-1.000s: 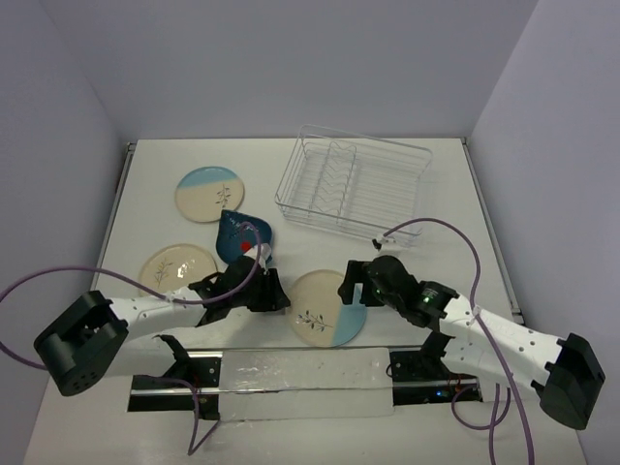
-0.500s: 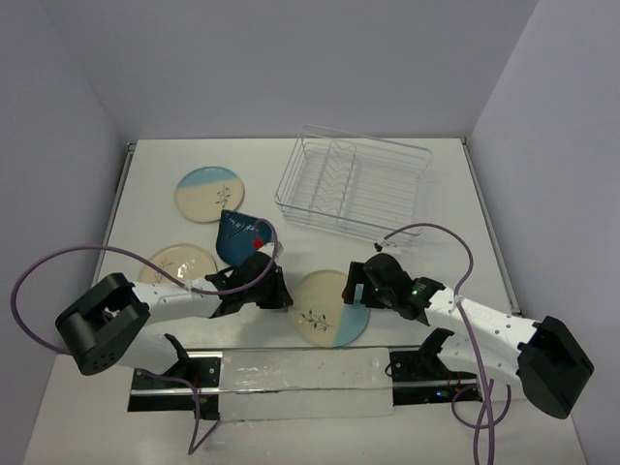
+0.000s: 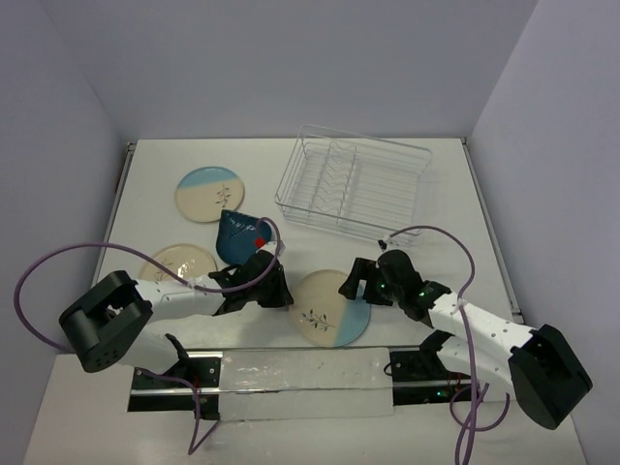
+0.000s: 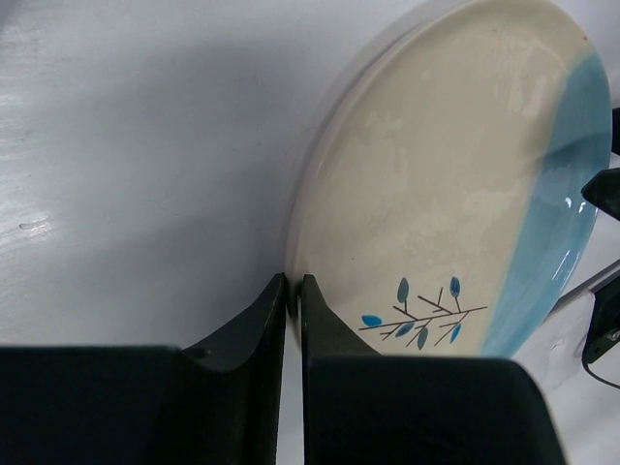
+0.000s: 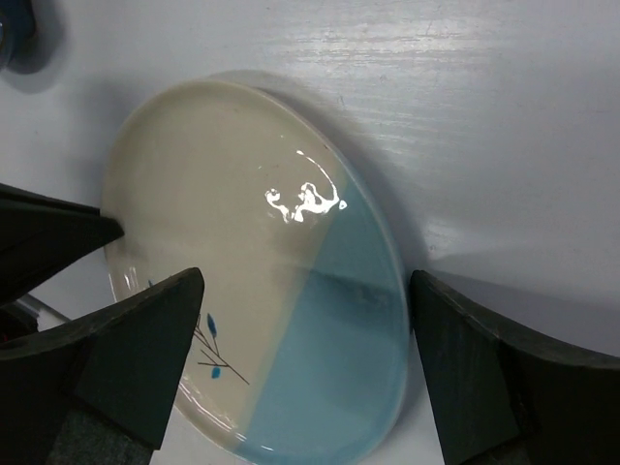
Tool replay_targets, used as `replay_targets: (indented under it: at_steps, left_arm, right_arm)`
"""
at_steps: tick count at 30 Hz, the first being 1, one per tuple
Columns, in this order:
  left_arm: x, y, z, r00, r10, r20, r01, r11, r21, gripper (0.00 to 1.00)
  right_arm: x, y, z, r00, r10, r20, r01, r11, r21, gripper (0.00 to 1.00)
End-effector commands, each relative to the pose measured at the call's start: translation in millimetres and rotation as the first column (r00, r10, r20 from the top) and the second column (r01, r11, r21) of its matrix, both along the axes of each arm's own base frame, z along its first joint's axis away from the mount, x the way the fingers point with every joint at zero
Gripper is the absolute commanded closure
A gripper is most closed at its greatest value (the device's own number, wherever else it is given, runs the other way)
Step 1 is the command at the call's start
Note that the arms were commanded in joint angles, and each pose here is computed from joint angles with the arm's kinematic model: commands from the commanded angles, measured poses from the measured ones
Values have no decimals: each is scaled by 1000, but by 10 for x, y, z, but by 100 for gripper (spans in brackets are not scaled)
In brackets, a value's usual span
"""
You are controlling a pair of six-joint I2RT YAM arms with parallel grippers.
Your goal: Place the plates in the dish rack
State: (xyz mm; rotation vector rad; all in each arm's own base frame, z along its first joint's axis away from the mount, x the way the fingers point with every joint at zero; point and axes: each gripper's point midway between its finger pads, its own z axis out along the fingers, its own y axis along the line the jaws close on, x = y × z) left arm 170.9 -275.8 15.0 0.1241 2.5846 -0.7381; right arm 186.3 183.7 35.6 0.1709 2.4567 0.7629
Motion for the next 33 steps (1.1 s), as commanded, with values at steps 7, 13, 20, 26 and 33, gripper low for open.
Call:
replay_targets:
  at_steps: [7,13,20,26,33]
  left_arm:
    - [-139,-59,-307,996,7,-87,-8,1000,-8,100]
    - [-163,-93,-284,995,30,-99,-36,998,-58,100]
    - [-134,-89,-198,995,56,-83,-62,995,-81,100]
    - [-107,-64,-122,994,85,-69,-92,991,-97,100]
    - [-117,-41,-59,993,99,-68,-107,988,-114,100]
  right_arm:
    - [-281,511,653,963,252,99,-270,916,298,17]
    - [-277,569,874,958,258,122,-285,892,351,24]
    - [-259,582,1123,956,239,170,-288,872,395,28]
    - [-260,587,1338,951,225,212,-298,853,428,29]
    - [-205,579,1408,958,196,209,-272,849,452,33]
